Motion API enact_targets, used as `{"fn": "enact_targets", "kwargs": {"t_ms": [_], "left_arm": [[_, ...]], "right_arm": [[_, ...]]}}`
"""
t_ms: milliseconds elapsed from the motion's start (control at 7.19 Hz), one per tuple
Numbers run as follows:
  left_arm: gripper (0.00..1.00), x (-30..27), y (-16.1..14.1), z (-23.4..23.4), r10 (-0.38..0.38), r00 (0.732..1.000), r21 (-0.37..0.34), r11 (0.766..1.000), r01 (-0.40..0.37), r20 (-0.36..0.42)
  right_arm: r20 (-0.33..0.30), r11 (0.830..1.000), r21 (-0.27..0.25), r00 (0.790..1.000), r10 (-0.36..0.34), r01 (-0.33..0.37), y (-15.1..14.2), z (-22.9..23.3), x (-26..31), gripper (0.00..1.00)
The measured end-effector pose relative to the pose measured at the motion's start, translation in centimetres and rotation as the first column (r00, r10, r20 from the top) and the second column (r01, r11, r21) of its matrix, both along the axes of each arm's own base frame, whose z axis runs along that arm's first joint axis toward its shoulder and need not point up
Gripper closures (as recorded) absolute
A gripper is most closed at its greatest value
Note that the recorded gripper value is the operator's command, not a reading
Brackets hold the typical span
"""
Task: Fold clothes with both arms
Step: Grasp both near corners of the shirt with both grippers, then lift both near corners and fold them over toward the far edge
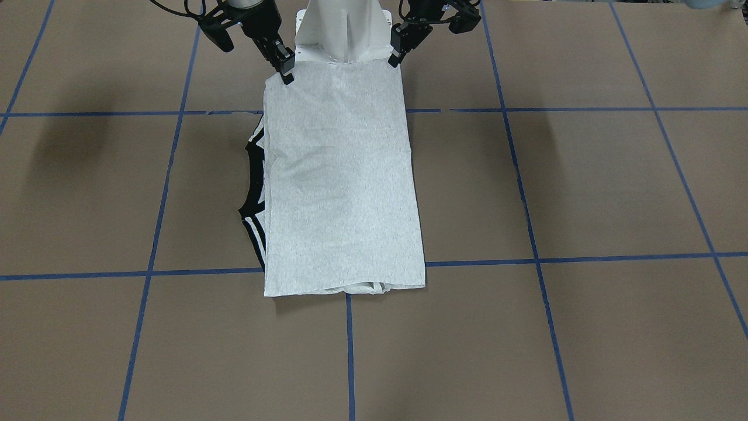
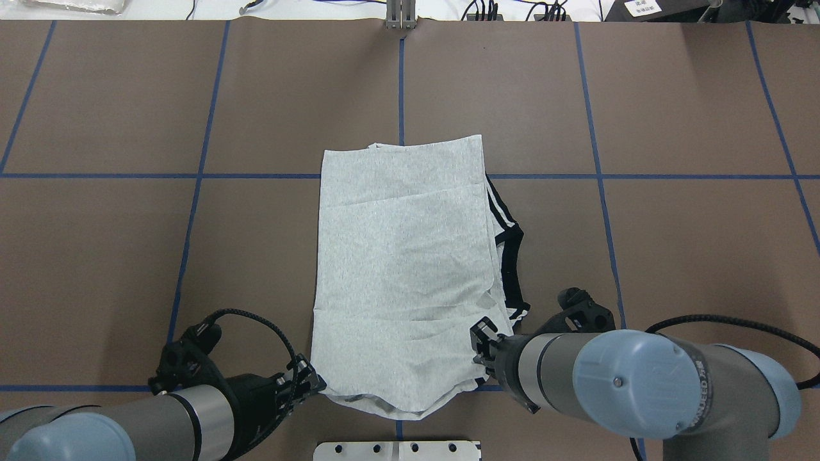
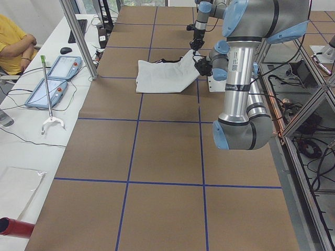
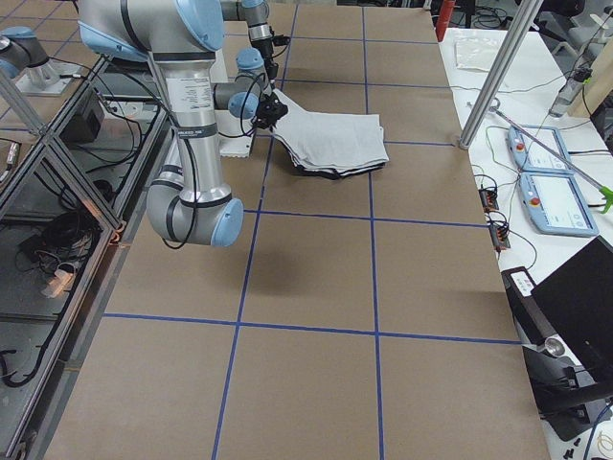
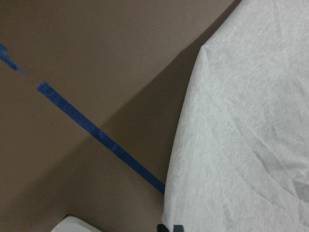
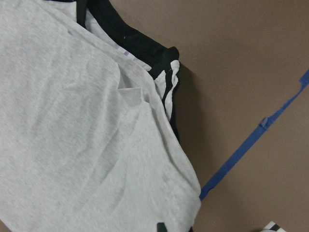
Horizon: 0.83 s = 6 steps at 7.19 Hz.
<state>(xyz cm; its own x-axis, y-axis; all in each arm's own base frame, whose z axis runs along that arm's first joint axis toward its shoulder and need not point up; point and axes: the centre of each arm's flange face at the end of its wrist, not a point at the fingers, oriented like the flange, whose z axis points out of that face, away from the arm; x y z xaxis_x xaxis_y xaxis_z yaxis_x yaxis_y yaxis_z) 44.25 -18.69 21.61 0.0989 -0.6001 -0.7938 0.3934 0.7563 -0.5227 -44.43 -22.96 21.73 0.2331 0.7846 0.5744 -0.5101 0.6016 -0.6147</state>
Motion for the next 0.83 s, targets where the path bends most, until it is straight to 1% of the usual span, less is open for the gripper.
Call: {"fn": "enact_targets", "kwargs": {"t_ms": [139, 278, 417, 557, 696, 835], "left_arm": [[1.00, -0.8, -2.0, -0.9, -0.019, 1.000, 0.076, 0.997, 0.019, 0.009], [1.00, -1.6, -4.6, -1.9, -0.049, 0.999, 0.156, 0.987, 0.045, 0.021], [1.00, -1.9, -7.9, -2.6, -0.080, 0.996, 0.229, 0.971, 0.067, 0.050], [1.00, -1.3, -12.1, -2.8, -0.103, 0.990, 0.284, 0.956, 0.072, 0.097], [1.00, -0.5, -16.8, -2.4, -0.131, 0.980, 0.324, 0.943, 0.076, 0.151], [1.00, 0.0, -20.6, -1.9, -0.161, 0.969, 0.349, 0.933, 0.087, 0.188]], "right_arm": [[0.005, 1.000, -0.010, 1.000, 0.025, -0.025, -2.6, -0.2, 1.1, 1.00], [0.002, 0.999, -0.014, 0.999, 0.043, -0.043, -5.9, -0.3, 2.0, 1.00], [-0.004, 0.998, -0.011, 0.998, 0.056, -0.056, -9.5, -0.5, 2.5, 1.00], [-0.018, 0.997, -0.005, 0.997, 0.072, -0.072, -13.1, -0.5, 2.6, 1.00], [-0.039, 0.997, 0.009, 0.996, 0.083, -0.083, -16.8, -0.5, 2.6, 1.00], [-0.060, 0.996, 0.021, 0.994, 0.087, -0.086, -20.0, -0.5, 2.2, 1.00]]}}
